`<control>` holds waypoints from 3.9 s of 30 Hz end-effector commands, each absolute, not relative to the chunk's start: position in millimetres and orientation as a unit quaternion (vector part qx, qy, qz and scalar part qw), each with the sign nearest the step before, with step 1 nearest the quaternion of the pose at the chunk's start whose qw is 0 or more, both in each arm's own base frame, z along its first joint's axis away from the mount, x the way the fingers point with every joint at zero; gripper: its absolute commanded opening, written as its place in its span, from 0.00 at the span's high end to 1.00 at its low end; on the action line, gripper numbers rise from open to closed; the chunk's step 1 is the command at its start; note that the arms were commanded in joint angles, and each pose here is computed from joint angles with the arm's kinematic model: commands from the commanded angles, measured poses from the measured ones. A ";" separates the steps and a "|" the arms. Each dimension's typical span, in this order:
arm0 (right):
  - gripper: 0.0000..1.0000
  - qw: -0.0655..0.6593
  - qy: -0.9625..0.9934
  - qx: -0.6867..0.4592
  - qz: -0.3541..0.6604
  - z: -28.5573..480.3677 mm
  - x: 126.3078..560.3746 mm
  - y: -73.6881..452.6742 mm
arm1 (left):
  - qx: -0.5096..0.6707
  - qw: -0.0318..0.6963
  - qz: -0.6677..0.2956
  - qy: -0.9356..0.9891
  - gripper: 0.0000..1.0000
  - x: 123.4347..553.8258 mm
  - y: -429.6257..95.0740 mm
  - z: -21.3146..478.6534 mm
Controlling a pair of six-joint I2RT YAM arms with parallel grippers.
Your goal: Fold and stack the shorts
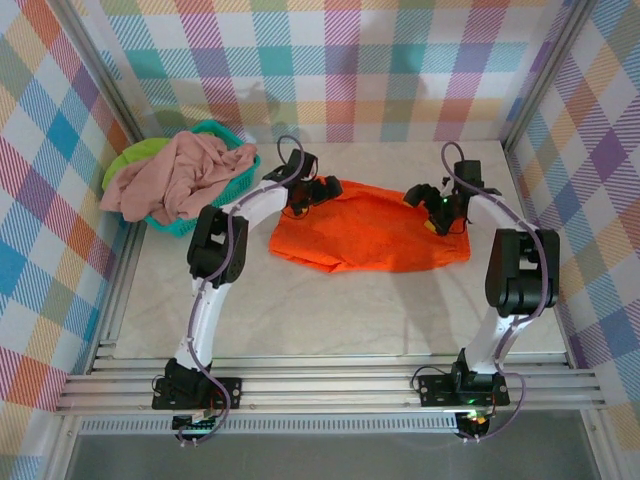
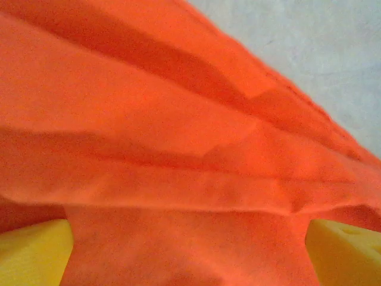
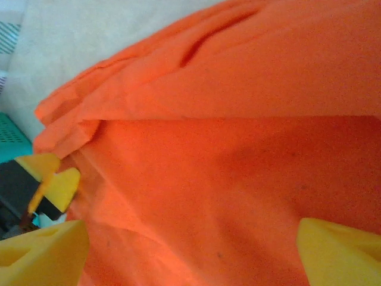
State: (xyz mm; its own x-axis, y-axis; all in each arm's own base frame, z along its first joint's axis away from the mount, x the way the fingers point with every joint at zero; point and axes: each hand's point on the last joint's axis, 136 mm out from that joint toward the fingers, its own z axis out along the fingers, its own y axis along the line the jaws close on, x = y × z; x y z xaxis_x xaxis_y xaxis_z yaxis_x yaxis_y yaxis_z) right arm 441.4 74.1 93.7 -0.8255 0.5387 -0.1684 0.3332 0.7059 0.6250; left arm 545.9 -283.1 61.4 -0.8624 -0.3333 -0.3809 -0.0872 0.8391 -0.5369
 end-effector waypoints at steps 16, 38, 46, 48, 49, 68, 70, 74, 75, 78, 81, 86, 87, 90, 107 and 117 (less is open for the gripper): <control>0.10 0.145 0.922 0.224 0.280 54.7 430.6 70.1 | -0.131 0.306 -0.283 0.899 0.00 636.8 -256.6 81.2; 0.06 0.241 0.869 0.241 0.359 127.2 514.8 38.1 | -0.091 0.319 -0.343 0.879 0.00 510.0 -281.6 177.8; 0.06 0.216 0.874 0.263 0.347 92.8 522.2 22.8 | -0.098 0.265 -0.324 0.903 0.00 430.6 -295.1 91.6; 0.06 0.218 0.874 0.264 0.345 88.9 523.9 20.9 | -0.101 0.255 -0.316 0.908 0.00 417.0 -293.1 75.1; 0.06 0.220 0.874 0.264 0.344 87.1 524.9 20.0 | -0.106 0.251 -0.313 0.910 0.00 411.7 -290.4 67.1; 0.03 0.234 0.862 0.259 0.367 81.6 542.6 18.6 | -0.179 0.233 -0.239 0.925 0.00 320.9 -208.3 -1.9; 0.01 0.247 0.857 0.236 0.385 101.3 543.1 28.0 | -0.176 0.239 -0.246 0.923 0.00 320.7 -209.5 5.5; 0.01 0.301 0.847 0.193 0.393 156.4 530.2 38.3 | -0.161 0.262 -0.262 0.915 0.00 332.0 -216.8 40.8; 0.00 0.319 0.846 0.187 0.384 171.1 523.4 36.1 | -0.155 0.271 -0.266 0.912 0.00 335.6 -218.8 53.7; 0.01 0.347 0.861 0.191 0.320 194.3 494.4 19.2 | -0.134 0.291 -0.274 0.907 0.00 343.7 -224.0 88.4; 0.00 0.331 0.879 0.229 0.258 184.2 456.2 -5.1 | -0.114 0.301 -0.277 0.905 0.00 347.2 -228.5 112.4; 0.01 0.270 0.895 0.273 0.227 137.7 404.9 -22.4 | -0.105 0.303 -0.283 0.904 0.00 346.1 -230.6 118.6; 0.01 0.258 0.899 0.278 0.219 127.5 396.5 -24.5 | -0.106 0.299 -0.282 0.905 0.00 345.3 -230.5 115.1; 0.00 0.233 0.906 0.284 0.209 106.3 379.3 -25.7 | -0.111 0.287 -0.284 0.908 0.00 341.3 -230.9 101.1; 0.14 0.149 0.900 0.295 0.285 55.3 375.0 2.2 | -0.132 0.249 -0.244 0.928 0.00 317.9 -214.3 34.2; 0.21 0.134 0.901 0.285 0.298 49.6 374.7 15.4 | -0.135 0.236 -0.241 0.932 0.00 314.1 -215.6 19.0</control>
State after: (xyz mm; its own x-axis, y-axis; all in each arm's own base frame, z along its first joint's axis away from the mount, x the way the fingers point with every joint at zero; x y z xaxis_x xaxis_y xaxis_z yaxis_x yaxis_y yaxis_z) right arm 375.0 8.2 52.4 -0.7909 0.6052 -0.0908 0.4429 0.6685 0.5974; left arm 330.5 -221.7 47.9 -0.8174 -0.3795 -0.4334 -0.0899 0.8271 -0.5548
